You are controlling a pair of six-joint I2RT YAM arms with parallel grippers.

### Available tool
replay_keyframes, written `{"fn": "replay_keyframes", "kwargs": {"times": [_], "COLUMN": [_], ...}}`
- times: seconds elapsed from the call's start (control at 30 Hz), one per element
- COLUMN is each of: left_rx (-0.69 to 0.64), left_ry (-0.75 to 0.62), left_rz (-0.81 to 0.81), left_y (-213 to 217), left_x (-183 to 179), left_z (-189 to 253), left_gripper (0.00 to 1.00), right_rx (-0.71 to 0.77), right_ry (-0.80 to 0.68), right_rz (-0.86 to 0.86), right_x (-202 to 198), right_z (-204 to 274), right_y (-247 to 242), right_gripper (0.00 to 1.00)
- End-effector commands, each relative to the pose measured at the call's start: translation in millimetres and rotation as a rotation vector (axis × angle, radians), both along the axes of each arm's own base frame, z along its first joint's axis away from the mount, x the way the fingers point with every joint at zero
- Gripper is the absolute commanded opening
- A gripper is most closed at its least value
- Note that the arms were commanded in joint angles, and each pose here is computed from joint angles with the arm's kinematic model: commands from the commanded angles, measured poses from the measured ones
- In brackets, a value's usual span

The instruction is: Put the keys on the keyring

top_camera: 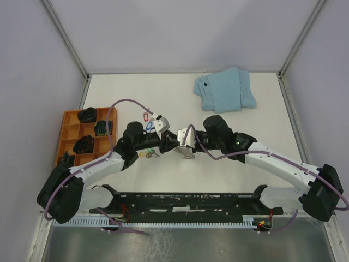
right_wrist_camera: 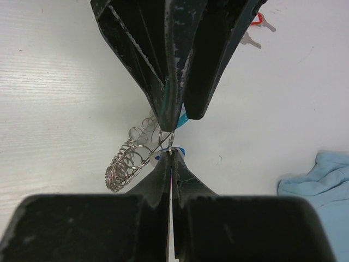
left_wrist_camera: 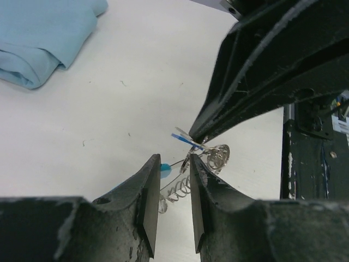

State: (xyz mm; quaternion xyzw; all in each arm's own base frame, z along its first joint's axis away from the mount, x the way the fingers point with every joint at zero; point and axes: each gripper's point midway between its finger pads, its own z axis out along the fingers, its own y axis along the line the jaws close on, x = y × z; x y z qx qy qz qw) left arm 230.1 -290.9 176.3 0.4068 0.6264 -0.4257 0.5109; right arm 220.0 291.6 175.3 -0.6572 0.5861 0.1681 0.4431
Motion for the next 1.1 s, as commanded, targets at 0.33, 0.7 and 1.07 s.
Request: {"fn": "replay_keyframes", "kwargs": {"times": [0.33, 0.7, 1.07], "left_rx": [0.034, 0.056, 0.073], "left_ry": [-0.131, -0.156, -0.164], "left_rz": [-0.243, -0.286, -0.229], "left_y": [-12, -14, -7], "left_x": [-22, -23, -19], "left_z": [9, 8, 7], "left_gripper": [0.35, 0.12, 0.03], "right_rx": [0.064, 0.046, 0.025], "right_ry": [-0.045, -0.033, -0.062], "right_rz": [0.084, 0.085, -0.003], "right_x": [0, -3, -2], "right_z": [36, 32, 28], "right_y": [19, 16, -8], "right_gripper": [0.01, 0.01, 0.01]}}
